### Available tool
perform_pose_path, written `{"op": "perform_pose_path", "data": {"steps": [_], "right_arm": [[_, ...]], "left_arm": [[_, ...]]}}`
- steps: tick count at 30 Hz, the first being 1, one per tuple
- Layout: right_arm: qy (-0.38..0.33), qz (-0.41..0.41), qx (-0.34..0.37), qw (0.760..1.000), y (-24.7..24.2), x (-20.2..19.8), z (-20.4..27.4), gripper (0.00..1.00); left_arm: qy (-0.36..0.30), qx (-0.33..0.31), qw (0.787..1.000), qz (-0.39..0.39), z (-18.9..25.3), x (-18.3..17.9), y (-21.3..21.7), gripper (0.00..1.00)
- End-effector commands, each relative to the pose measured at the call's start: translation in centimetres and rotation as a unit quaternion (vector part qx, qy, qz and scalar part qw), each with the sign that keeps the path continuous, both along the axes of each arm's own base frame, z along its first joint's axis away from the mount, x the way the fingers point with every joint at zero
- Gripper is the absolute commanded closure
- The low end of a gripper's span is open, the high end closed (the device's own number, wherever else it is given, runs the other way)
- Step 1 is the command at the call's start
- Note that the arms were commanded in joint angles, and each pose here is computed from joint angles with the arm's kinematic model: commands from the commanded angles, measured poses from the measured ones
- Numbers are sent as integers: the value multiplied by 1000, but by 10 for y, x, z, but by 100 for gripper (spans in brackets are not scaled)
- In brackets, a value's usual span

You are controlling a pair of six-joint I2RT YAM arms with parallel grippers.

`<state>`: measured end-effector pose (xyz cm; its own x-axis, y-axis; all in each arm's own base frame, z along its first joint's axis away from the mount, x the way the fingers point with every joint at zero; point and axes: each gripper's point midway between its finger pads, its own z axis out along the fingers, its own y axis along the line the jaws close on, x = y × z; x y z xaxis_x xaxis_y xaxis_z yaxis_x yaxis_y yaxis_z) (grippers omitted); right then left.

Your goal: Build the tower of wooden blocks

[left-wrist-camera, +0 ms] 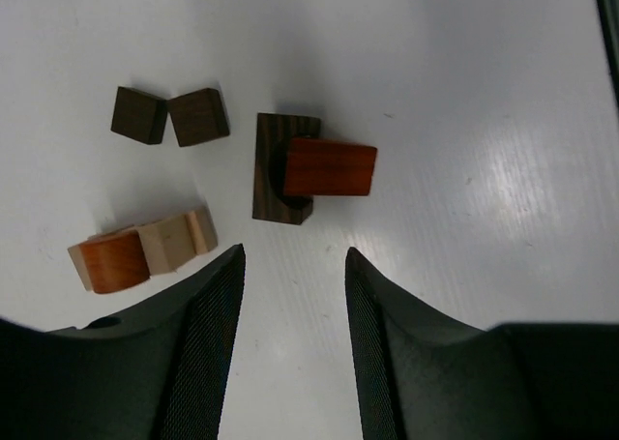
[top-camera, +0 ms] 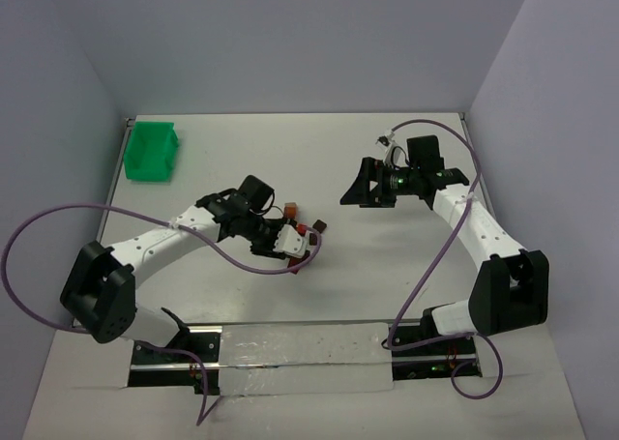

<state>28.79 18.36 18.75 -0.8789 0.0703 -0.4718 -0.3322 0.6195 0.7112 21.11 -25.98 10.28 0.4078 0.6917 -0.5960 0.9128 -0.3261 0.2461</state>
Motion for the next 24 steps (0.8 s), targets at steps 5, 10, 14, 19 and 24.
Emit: {"op": "perform_pose_path", "data": {"steps": [5, 10, 14, 19, 24], "right_arm": [[-35, 8, 20, 999, -1, -1, 18, 7], [-34, 13, 23, 999, -1, -3, 19, 7], [-32, 16, 25, 999, 0, -3, 19, 7], [-28, 18, 25, 999, -1, -4, 17, 7], [-27, 20, 26, 999, -1, -4, 17, 7]], "left_arm": [[-25, 4, 999, -27, -7, 31, -30, 46], [-16, 23, 999, -37, -24, 30, -28, 41], [-17, 33, 998, -44, -33, 34, -29, 39], [-15, 44, 998, -47, -46, 38, -31, 39], [-15, 47, 998, -46, -53, 42, -33, 38]]}}
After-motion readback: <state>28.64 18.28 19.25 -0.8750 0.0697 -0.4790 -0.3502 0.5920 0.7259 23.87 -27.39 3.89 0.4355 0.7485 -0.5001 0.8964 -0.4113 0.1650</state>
